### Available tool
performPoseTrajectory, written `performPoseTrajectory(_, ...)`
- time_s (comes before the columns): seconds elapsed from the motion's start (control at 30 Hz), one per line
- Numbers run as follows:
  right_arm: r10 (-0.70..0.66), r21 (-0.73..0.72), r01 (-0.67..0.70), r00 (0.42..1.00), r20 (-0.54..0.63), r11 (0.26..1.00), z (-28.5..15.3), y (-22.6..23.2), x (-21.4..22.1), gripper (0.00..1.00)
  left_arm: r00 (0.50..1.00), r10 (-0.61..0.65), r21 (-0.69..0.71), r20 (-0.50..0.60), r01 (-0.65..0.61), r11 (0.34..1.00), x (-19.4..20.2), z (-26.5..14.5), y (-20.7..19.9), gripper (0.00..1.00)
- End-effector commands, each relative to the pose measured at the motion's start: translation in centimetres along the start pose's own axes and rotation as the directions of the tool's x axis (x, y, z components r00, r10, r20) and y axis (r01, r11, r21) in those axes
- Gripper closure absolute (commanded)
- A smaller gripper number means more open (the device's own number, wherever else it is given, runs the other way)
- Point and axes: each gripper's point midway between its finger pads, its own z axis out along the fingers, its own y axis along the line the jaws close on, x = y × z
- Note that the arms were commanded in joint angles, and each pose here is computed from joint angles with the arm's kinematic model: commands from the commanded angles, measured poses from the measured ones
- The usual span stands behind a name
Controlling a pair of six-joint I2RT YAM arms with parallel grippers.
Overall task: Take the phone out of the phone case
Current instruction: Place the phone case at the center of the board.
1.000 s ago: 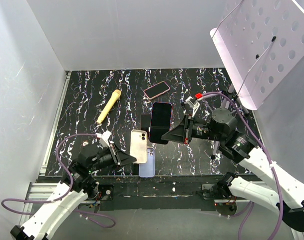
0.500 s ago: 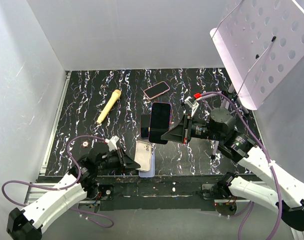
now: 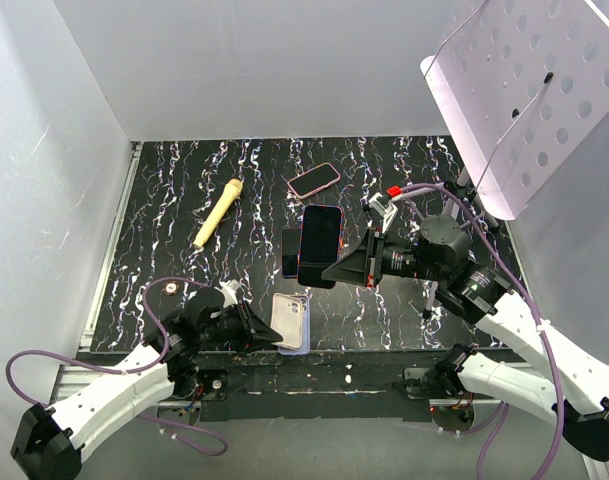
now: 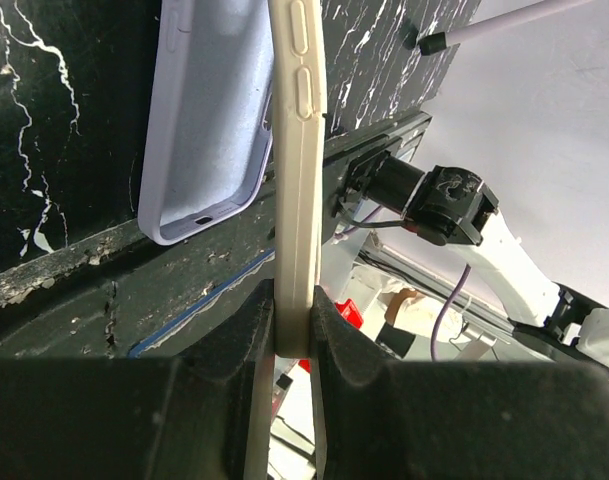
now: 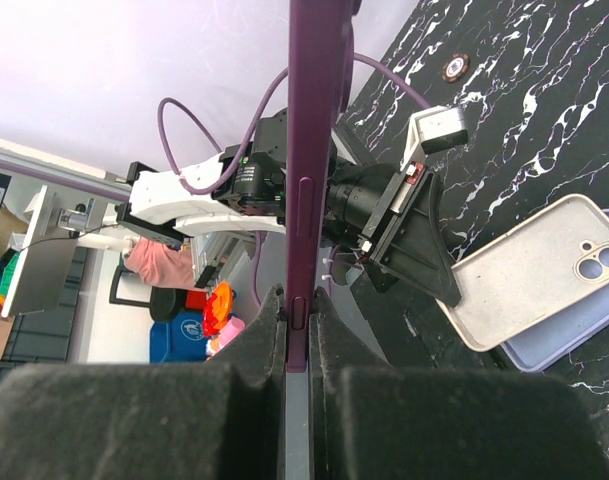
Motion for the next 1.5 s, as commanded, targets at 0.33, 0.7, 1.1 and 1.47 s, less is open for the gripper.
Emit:
performPoseTrajectory(0.33, -0.063, -0.082, 0.067, 0.996, 0.060, 0.994, -0.4, 2.2, -1.4, 0.99, 0.999, -0.054, 0.039, 0.003, 0.054, 0.998, -0.2, 0.6, -1.0, 1.00)
performPoseTrajectory(0.7, -0.053, -0.079, 0.058, 0.997, 0.056, 0.995, -0.5, 1.9, -1.1, 0.99, 0.998, -0.068, 0.037, -0.017, 0.068, 0.997, 0.2, 1.3, -1.2, 1.00)
performPoseTrajectory(1.1, -0.051, -0.073, 0.056, 0.997, 0.059, 0.996, -0.5, 1.6, -1.0, 0.99, 0.982, -0.189, -0.046, -0.010, 0.189, 0.981, 0.5, 2.2, 1.3, 0.95)
performPoseTrajectory(1.47, -0.057, -0.087, 0.063, 0.996, 0.073, 0.994, -0.6, 1.7, -1.1, 0.99, 0.972, -0.232, -0.139, -0.039, 0.224, 0.965, 1.2, 2.7, 3.1, 0.66)
